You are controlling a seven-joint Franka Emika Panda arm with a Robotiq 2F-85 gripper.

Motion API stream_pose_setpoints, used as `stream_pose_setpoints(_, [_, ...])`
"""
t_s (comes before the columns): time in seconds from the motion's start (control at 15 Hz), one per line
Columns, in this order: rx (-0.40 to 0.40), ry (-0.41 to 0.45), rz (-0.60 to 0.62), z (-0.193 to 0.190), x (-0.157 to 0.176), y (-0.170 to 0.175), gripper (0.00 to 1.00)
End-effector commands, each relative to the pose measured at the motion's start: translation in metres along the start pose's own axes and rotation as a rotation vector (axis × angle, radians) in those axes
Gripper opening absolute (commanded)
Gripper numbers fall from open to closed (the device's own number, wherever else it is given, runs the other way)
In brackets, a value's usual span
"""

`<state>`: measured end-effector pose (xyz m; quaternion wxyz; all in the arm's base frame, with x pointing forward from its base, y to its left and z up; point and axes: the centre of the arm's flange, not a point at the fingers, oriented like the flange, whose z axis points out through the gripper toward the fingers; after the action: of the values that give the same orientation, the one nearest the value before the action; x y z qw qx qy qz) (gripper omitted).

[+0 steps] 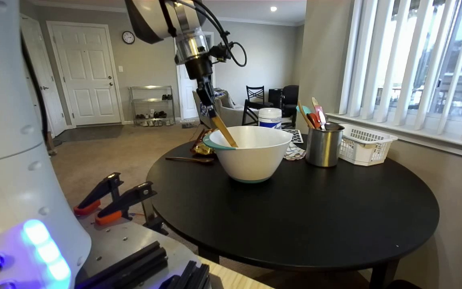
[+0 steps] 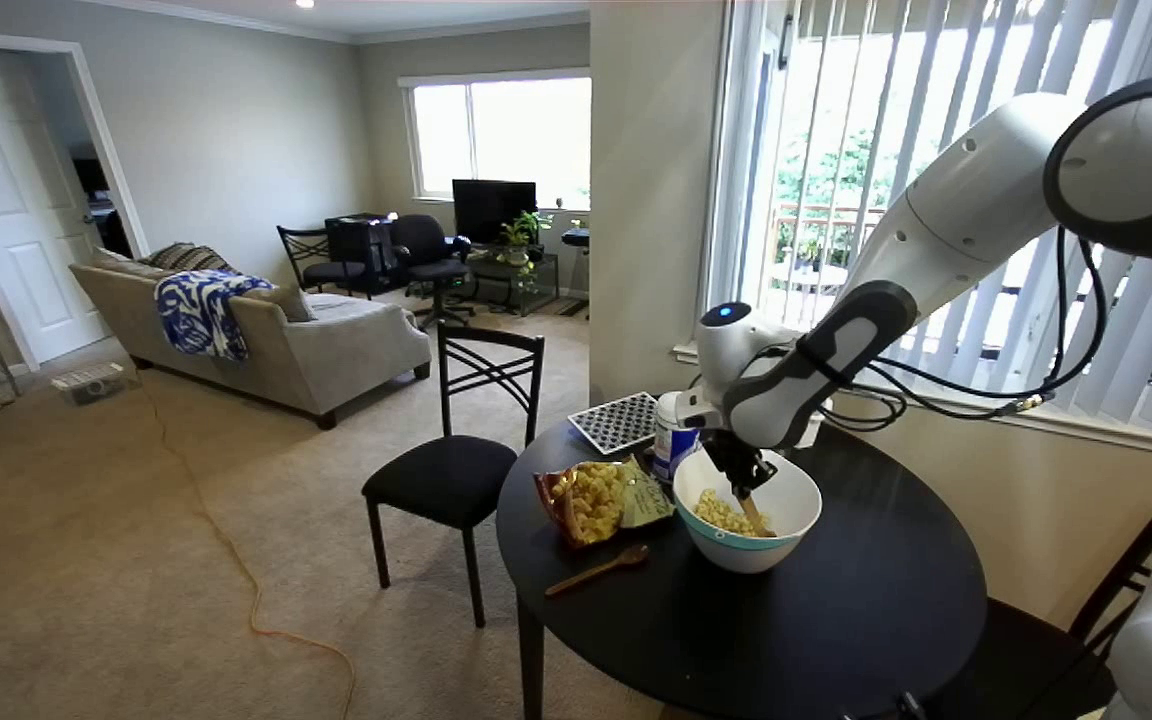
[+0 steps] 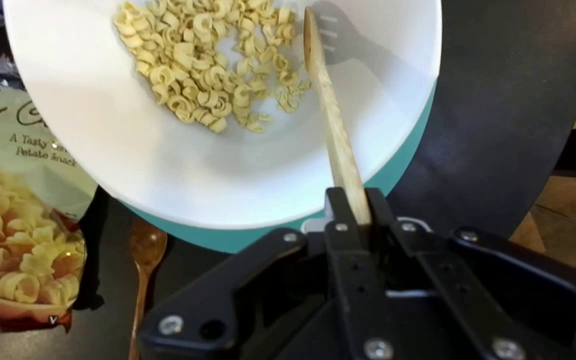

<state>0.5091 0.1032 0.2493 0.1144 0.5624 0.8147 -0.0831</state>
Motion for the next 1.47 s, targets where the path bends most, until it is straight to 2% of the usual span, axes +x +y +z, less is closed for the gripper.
stream_pose_setpoints(0.0, [-0.016,0.103,-0.057,-0.016,-0.001,0.005,0.03])
stream_pose_setpoints(0.27, [-0.072,0.194,-0.038,-0.032,0.005,0.025,0.03])
stream_pose_setpoints(0.53, [-0.103,0.212,0.011,-0.042,0.003,0.042,0.03])
stream_pose_setpoints(0.93, [-0.198,0.142,0.109,-0.063,-0.023,0.081,0.03])
stream_pose_setpoints(1.2, [-0.254,0.006,0.205,-0.094,-0.059,0.11,0.03])
stream_pose_setpoints(1.4, [-0.202,-0.028,0.275,-0.101,-0.08,0.112,0.03])
